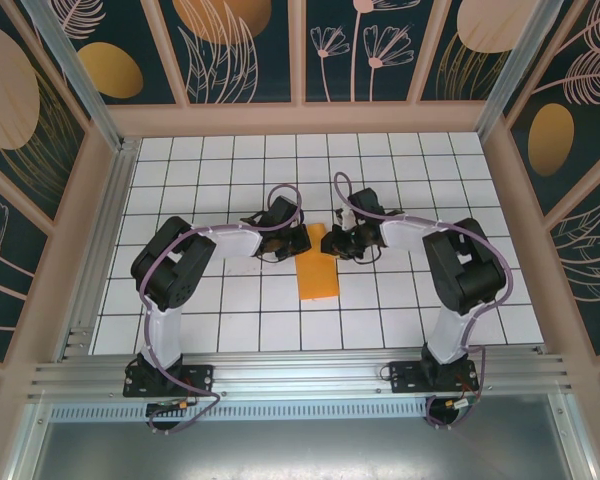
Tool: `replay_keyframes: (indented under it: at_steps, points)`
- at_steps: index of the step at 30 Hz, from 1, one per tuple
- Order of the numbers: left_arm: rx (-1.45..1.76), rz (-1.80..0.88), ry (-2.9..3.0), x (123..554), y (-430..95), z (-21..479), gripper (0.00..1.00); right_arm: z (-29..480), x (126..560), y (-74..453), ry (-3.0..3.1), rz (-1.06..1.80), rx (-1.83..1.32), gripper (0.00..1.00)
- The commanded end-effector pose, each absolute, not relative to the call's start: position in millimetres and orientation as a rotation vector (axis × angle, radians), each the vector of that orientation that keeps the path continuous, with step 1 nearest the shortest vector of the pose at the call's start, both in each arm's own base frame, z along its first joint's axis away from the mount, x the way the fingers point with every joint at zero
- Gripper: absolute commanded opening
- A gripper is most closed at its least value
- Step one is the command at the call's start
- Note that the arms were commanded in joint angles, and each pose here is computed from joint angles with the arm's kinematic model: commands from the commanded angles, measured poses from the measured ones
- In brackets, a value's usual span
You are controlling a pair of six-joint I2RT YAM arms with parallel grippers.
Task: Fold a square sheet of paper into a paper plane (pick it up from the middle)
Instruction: Fold the square sheet of paper in half at the center of the table, then hold the square sheet of paper at the center of the table.
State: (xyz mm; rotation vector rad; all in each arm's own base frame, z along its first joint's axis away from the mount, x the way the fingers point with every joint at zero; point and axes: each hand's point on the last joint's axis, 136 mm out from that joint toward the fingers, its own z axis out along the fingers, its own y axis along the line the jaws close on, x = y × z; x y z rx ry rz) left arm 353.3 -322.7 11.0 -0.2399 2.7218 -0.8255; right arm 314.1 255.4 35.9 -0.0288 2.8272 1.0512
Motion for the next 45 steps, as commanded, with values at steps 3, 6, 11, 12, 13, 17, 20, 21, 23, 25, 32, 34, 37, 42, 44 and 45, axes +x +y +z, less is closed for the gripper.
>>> replay_keyframes:
  at_steps: [3, 6, 11, 12, 13, 17, 20, 21, 23, 25, 32, 34, 37, 42, 44, 45]
  points:
    - [-0.285, -0.536, 2.893, 322.8, -276.6, -43.6, 0.08, 22.0, 317.2, 252.4, 2.851, 1.027, -0.022, 0.22]
    - [-0.27, -0.578, 2.867, 329.6, -283.9, -32.2, 0.09, 12.6, 311.7, 247.2, 2.876, 1.002, 0.001, 0.21]
    - [-0.24, -0.685, 2.794, 345.4, -301.7, -3.7, 0.12, 1.0, 303.6, 241.5, 2.904, 0.991, 0.078, 0.21]
    - [-0.228, -0.721, 2.774, 347.8, -306.5, 4.3, 0.13, -1.4, 302.4, 240.5, 2.909, 0.988, 0.094, 0.21]
    - [-0.225, -0.767, 2.749, 350.3, -310.9, 15.1, 0.15, -3.6, 300.4, 239.4, 2.914, 0.985, 0.111, 0.21]
    - [-0.228, -0.947, 2.67, 343.0, -320.7, 45.7, 0.21, -8.7, 296.9, 237.8, 2.925, 0.952, 0.206, 0.21]
    - [-0.237, -1.084, 2.63, 329.2, -323.9, 56.9, 0.22, -12.7, 287.6, 240.9, 2.933, 0.935, 0.356, 0.21]
    - [-0.246, -1.096, 2.648, 318.9, -319.1, 48.9, 0.22, -14.0, 282.8, 241.8, 2.933, 0.932, 0.405, 0.21]
    - [-0.251, -1.149, 2.655, 307.2, -317.3, 44.8, 0.23, -13.8, 274.1, 246.5, 2.922, 0.941, 0.455, 0.21]
    - [-0.253, -1.196, 2.658, 299.5, -317.9, 41.7, 0.22, -12.5, 271.3, 249.1, 2.913, 0.967, 0.489, 0.21]
    - [-0.299, -0.977, 2.798, 287.8, -294.4, 2.3, 0.17, -13.3, 277.5, 245.4, 2.899, 0.974, 0.523, 0.21]
    - [-0.284, -0.869, 2.845, 285.8, -285.1, -7.6, 0.16, -10.8, 279.4, 246.6, 2.897, 0.989, 0.497, 0.21]
    - [-0.251, -0.734, 2.905, 282.1, -272.9, -20.5, 0.13, 11.9, 289.9, 259.4, 2.829, 1.096, 0.36, 0.21]
    - [-0.204, -0.607, 2.956, 280.2, -262.1, -31.4, 0.11, 55.7, 311.8, 276.5, 2.706, 1.162, 0.156, 0.21]
    - [-0.19, -0.597, 2.96, 281.2, -262.1, -32.5, 0.1, 51.8, 319.0, 275.6, 2.722, 1.117, 0.159, 0.2]
    - [-0.186, -0.592, 2.962, 281.0, -262.5, -33.1, 0.1, 48.6, 321.7, 275.2, 2.731, 1.101, 0.163, 0.2]
